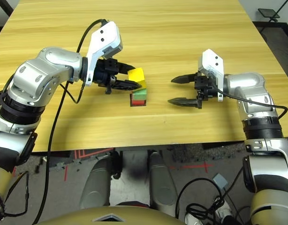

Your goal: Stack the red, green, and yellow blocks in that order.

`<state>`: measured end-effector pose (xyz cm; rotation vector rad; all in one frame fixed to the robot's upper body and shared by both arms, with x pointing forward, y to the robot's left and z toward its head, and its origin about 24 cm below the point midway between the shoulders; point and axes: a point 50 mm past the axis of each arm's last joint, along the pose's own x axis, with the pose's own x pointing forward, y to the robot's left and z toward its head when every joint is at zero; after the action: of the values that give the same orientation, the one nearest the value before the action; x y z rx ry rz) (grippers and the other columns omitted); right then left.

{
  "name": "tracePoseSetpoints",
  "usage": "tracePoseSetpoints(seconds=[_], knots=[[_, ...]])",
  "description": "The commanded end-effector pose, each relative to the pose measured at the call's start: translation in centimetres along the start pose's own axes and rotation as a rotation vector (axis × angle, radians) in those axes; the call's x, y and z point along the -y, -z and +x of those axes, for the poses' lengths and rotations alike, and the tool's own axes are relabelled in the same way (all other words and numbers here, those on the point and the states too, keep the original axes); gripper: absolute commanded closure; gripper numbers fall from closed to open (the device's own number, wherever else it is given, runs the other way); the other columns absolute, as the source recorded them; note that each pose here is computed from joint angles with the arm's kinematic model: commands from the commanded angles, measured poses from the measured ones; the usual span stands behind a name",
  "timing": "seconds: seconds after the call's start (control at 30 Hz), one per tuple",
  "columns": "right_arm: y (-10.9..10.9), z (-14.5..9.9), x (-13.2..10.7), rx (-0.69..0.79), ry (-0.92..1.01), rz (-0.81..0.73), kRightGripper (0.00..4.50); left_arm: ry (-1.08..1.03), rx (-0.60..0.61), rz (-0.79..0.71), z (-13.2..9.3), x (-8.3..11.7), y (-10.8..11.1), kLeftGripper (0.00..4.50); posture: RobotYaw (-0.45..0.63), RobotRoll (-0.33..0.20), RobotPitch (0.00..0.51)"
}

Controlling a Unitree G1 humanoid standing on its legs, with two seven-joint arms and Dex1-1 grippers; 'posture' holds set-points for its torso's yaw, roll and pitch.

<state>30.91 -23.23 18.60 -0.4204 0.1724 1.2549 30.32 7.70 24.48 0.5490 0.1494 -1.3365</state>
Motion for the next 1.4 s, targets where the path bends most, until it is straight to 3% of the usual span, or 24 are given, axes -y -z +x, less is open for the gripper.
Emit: tracePoseSetpoints(seconds=[0.03,0.93,0.97,1.13,1.3,1.4], knots=[[-0.2,-0.7,-0.2,0.002,0.025,-0.003,0.00,0.031,-0.012,0.036,0.5,0.1,-0.1,2.44,0.00,0.000,0.258],[-0.2,-0.7,-0.4,0.005,0.038,0.004,0.00,0.075,-0.065,0.088,0.8,0.3,0.8,2.44,-0.01,0.000,0.276],[-0.2,-0.7,-0.4,0.006,0.039,0.004,0.00,0.072,-0.062,0.089,0.9,0.3,0.8,1.72,-0.01,0.000,0.276],[-0.1,-0.8,-0.3,0.007,0.044,0.006,0.00,0.053,-0.006,0.076,1.1,0.2,-0.1,0.06,0.00,0.000,0.272],[-0.8,-1.9,0.2,0.041,0.059,0.008,0.00,0.004,0.190,-0.007,-1.1,-0.3,-2.5,0.03,0.00,-0.013,0.259],[-1.7,-4.0,0.9,0.094,0.129,0.048,0.00,-0.075,0.348,-0.168,-5.0,-0.7,-2.7,0.03,0.01,-0.026,0.251]])
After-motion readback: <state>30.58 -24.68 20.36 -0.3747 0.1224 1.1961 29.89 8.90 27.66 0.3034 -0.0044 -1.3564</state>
